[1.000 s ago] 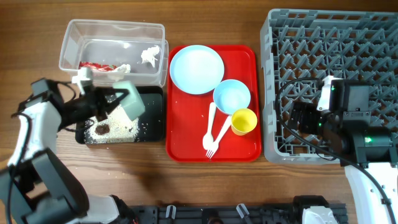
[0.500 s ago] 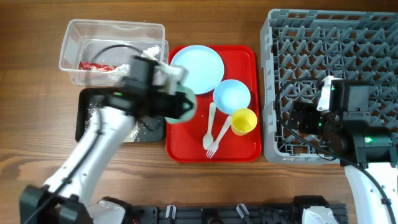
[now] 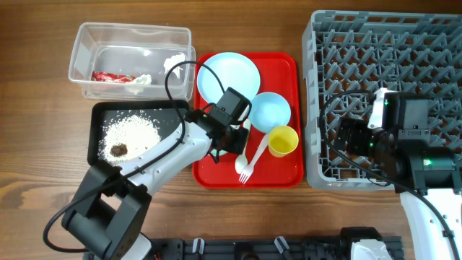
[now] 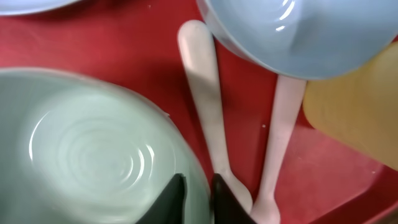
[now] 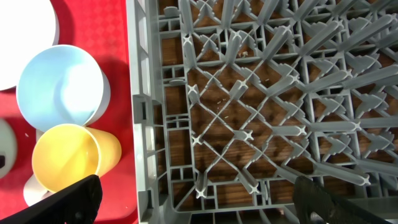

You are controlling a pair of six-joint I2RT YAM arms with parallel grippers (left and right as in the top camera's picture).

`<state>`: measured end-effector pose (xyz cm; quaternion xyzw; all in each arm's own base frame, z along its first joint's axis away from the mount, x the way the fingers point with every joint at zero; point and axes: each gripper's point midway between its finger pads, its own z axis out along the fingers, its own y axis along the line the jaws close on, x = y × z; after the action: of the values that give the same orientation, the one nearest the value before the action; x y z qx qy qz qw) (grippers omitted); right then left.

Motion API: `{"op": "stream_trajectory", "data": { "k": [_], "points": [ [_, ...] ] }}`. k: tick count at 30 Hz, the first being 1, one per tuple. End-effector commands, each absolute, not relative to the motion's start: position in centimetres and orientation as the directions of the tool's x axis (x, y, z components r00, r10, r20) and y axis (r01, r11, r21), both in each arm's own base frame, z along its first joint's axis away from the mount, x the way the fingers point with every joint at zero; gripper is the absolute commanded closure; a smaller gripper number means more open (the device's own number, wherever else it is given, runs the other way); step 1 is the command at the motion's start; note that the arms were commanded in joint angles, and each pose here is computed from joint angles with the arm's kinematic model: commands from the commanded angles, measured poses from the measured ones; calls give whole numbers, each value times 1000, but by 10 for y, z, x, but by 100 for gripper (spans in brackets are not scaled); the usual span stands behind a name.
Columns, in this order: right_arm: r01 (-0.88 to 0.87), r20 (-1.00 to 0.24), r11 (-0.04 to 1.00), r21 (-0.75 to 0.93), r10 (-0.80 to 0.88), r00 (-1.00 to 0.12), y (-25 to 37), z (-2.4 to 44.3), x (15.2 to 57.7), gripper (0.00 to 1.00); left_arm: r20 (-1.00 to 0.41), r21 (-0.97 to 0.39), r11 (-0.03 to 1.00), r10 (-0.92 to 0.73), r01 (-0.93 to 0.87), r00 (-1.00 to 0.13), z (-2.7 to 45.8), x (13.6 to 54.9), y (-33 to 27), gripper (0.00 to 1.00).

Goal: Sort waste into correct bins and load items into the dishwasher rack
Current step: 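Return the green bowl to the red tray and release it, then grasp the yellow cup with the left gripper and lift it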

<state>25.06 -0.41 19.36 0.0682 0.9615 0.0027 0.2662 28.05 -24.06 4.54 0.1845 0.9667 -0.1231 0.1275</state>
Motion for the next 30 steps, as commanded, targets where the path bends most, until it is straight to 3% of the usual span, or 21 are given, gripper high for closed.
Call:
{"op": "stream_trajectory", "data": {
  "k": [1, 7, 13, 18, 27, 30],
  "points": [
    [153, -523, 988, 38, 150, -839, -7, 200, 253, 0, -316, -174, 911, 308, 374, -897, 49, 289, -241, 62],
    [161, -554, 986, 50, 161, -817, -7, 213, 254, 0, -366, -190, 904, 296, 382, -882, 85, 298, -249, 42],
    [202, -611, 978, 45, 187, -769, -14, 237, 261, 0, -493, -335, 823, 262, 459, -830, 135, 315, -290, 39],
    [219, -601, 974, 51, 205, -772, -15, 234, 261, 0, -482, -401, 793, 244, 459, -841, 129, 313, -310, 39],
    [218, -590, 975, 47, 204, -781, -15, 232, 258, 1, -385, -384, 789, 336, 480, -860, 85, 286, -330, 43],
    [218, -578, 975, 42, 202, -790, -15, 230, 255, 0, -335, -372, 797, 364, 477, -869, 66, 278, -331, 51]
  ]
}}
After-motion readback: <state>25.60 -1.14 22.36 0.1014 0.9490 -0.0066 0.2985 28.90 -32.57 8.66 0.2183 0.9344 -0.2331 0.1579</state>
